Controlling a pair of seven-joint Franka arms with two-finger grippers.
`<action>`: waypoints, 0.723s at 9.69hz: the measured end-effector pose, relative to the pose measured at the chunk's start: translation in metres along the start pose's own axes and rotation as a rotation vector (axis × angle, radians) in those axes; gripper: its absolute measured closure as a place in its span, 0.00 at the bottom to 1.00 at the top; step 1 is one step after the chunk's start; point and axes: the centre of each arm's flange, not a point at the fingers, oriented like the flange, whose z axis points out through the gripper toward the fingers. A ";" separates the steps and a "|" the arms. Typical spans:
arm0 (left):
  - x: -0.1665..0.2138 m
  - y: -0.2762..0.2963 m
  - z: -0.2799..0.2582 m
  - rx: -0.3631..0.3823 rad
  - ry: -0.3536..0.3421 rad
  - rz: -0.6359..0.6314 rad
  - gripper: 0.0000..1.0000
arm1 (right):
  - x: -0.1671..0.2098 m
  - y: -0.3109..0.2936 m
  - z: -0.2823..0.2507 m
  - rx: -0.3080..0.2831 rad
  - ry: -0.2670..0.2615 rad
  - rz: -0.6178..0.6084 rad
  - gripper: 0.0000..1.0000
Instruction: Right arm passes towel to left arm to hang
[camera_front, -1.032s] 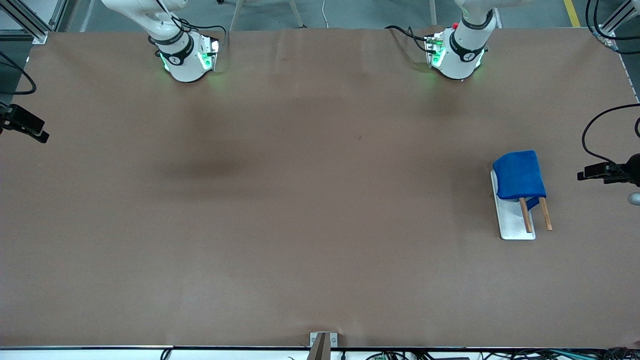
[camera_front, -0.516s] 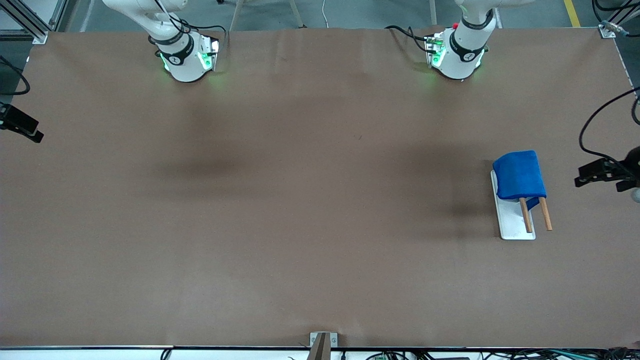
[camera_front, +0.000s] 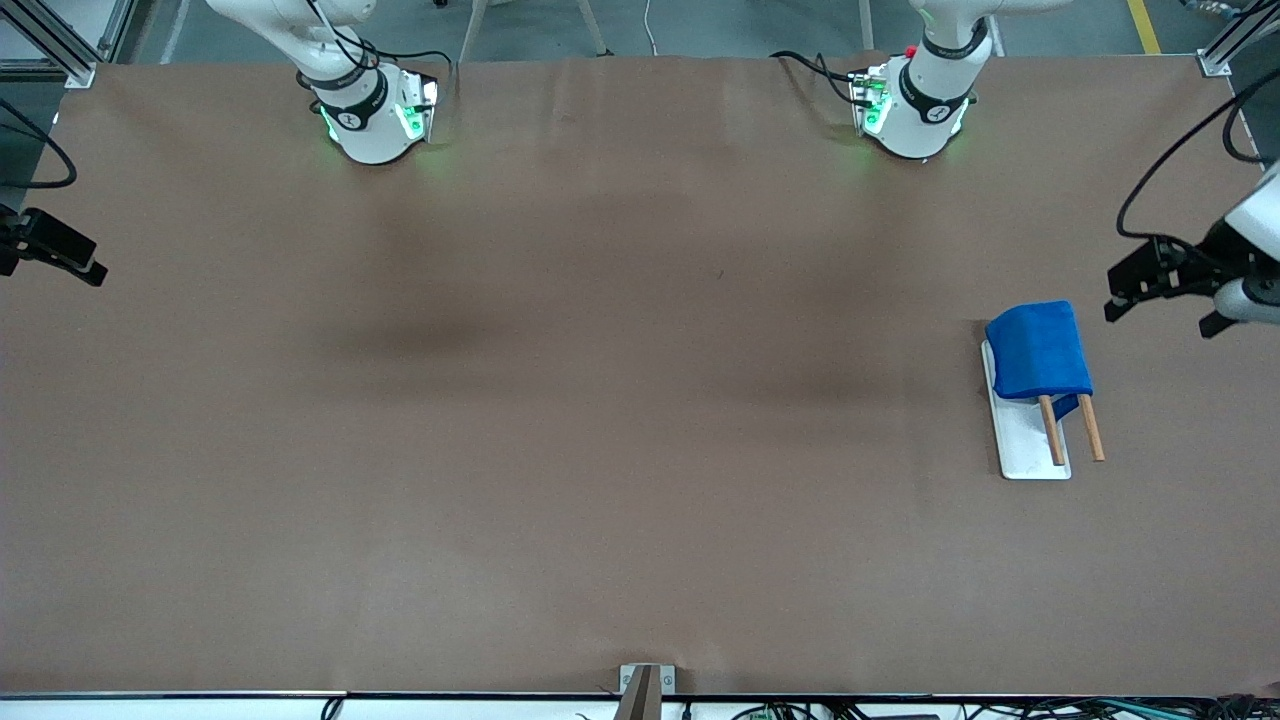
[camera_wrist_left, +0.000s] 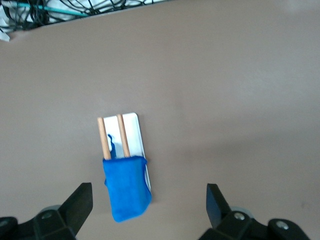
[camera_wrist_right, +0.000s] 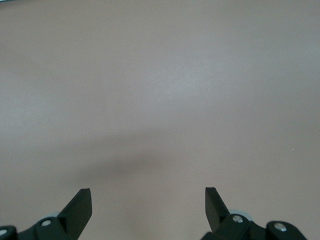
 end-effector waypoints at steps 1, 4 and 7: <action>-0.001 0.014 -0.012 -0.001 0.009 0.008 0.00 | -0.001 -0.003 0.000 0.000 -0.007 0.009 0.00; 0.001 0.046 -0.051 -0.012 -0.013 0.008 0.00 | -0.002 -0.008 -0.002 0.001 -0.003 0.010 0.00; 0.006 0.046 -0.061 -0.017 -0.052 -0.055 0.00 | -0.003 -0.009 -0.004 0.002 0.003 0.012 0.00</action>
